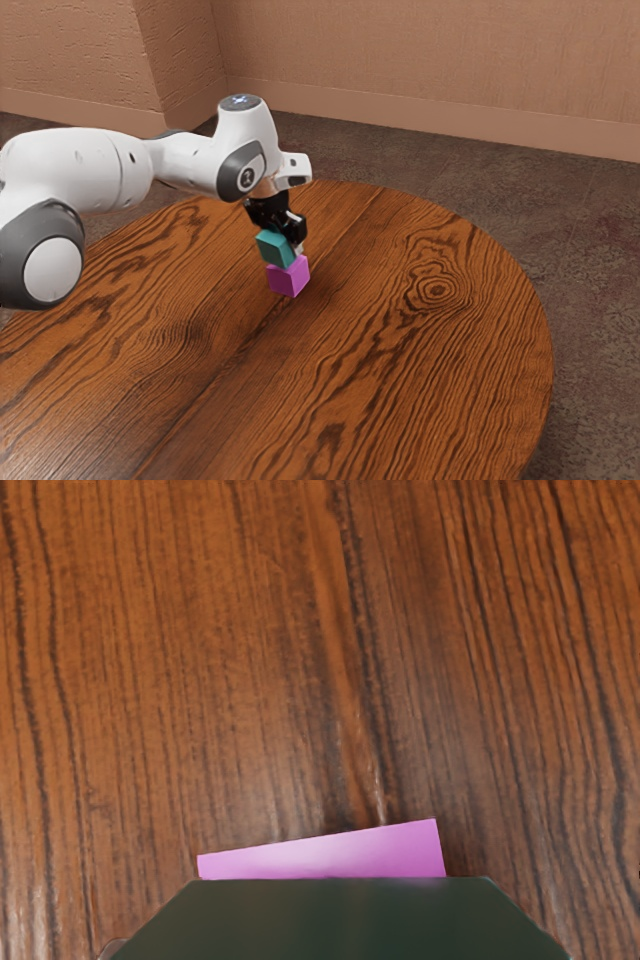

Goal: Pick up the blue block with one arm, and put the blue block on the pink block with one arm

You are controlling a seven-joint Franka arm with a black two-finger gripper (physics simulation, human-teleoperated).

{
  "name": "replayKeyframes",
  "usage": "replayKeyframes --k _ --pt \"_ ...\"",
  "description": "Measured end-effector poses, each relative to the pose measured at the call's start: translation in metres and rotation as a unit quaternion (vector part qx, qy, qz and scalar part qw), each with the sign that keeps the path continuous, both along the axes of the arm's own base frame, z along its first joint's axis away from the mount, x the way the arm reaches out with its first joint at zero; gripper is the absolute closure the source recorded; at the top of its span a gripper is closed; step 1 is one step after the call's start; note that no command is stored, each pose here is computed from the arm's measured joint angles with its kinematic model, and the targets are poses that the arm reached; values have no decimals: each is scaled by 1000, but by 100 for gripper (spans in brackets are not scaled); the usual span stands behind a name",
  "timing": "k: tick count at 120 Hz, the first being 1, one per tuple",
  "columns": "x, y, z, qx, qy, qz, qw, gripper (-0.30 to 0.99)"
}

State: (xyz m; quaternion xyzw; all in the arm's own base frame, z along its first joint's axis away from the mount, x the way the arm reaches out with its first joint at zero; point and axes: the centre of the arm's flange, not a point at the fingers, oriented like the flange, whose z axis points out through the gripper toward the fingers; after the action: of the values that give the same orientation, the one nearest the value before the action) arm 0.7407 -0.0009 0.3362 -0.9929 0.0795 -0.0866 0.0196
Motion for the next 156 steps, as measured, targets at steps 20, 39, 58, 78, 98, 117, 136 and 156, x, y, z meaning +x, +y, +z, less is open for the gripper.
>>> replayKeyframes --k 20,39,58,78,98,117,136,156 --pt "4 0 -7 -3 4 -2 1000 37" --pt "7 -1 -7 -4 3 -5 1000 37" --pt "8 -2 -6 -5 1 -5 1000 37" --pt "6 2 -12 -21 9 13 1000 29" --pt "-1 2 5 -37 6 25 999 14" --pt "-67 -18 132 -31 -46 18 998 6" --pt "-173 -56 281 -48 -95 14 994 3" --pt "-214 -37 290 -38 -23 78 996 1"
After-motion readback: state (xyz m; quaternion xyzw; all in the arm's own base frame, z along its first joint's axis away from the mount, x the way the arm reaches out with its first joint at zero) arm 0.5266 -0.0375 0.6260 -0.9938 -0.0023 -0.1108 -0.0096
